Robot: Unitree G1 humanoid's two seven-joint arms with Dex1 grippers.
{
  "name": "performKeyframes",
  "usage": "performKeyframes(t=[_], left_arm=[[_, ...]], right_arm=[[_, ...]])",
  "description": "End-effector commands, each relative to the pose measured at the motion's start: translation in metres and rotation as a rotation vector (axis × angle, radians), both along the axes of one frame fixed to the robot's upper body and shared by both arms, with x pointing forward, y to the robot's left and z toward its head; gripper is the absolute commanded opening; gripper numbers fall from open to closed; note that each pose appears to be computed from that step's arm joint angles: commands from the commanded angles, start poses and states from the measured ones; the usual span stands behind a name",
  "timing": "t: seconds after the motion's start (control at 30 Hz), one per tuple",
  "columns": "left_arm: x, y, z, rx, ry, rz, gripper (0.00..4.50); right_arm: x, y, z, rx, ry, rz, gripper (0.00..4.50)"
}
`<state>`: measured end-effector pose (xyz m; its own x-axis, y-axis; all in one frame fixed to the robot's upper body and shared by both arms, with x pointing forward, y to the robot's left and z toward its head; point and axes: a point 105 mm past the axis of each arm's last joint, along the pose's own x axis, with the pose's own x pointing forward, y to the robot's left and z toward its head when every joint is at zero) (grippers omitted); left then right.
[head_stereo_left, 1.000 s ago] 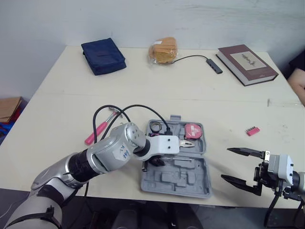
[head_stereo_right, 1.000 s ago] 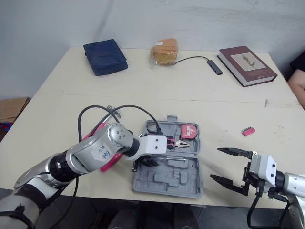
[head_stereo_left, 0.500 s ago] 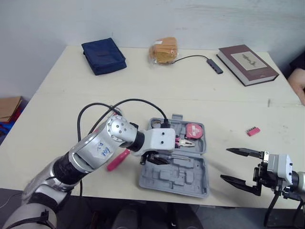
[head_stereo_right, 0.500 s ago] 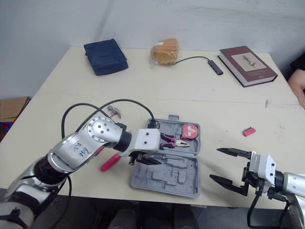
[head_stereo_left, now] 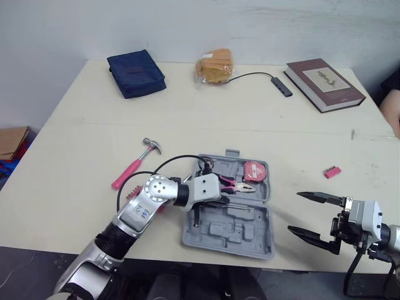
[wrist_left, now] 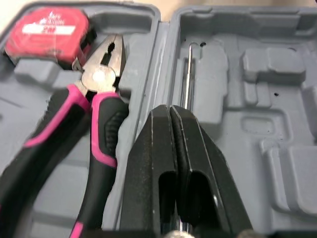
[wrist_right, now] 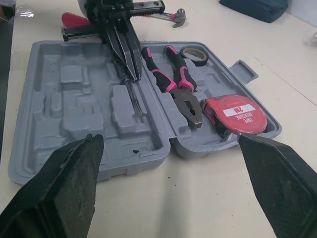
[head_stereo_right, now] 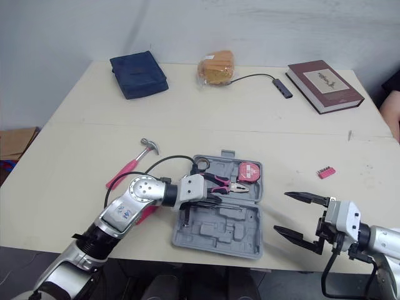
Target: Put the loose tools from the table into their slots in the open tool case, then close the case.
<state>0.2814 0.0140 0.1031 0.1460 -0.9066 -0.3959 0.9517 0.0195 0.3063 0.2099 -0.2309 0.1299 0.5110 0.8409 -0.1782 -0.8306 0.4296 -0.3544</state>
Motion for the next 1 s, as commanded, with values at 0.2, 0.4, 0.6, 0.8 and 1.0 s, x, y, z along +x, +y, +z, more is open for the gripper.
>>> performKeyframes(t=[0.2, 0.4, 0.6, 0.8, 1.0], left_arm=[[-0.005, 0.006, -0.007, 0.043, -0.019, -0.023, 0.02], [-0.002, 0.016, -0.024, 0.138, 0.016, 0.012, 0.02], [0.002, 0.025, -0.039, 0.22, 0.088, 0.081, 0.02], [0.005, 0.041, -0.062, 0.336, 0.149, 0.158, 0.02], [0.0, 0.009, 0.006, -0.11, 0.049, 0.021, 0.02]], right_arm=[[-0.001, 0.003, 0.006, 0.002, -0.037, 0.002, 4.5], [0.0, 0.004, 0.007, 0.002, -0.042, -0.002, 4.5], [0.002, 0.004, 0.009, 0.004, -0.049, -0.01, 4.5], [0.002, 0.004, 0.009, 0.008, -0.054, -0.024, 4.5], [0.003, -0.005, 0.015, 0.002, -0.078, -0.061, 4.5]])
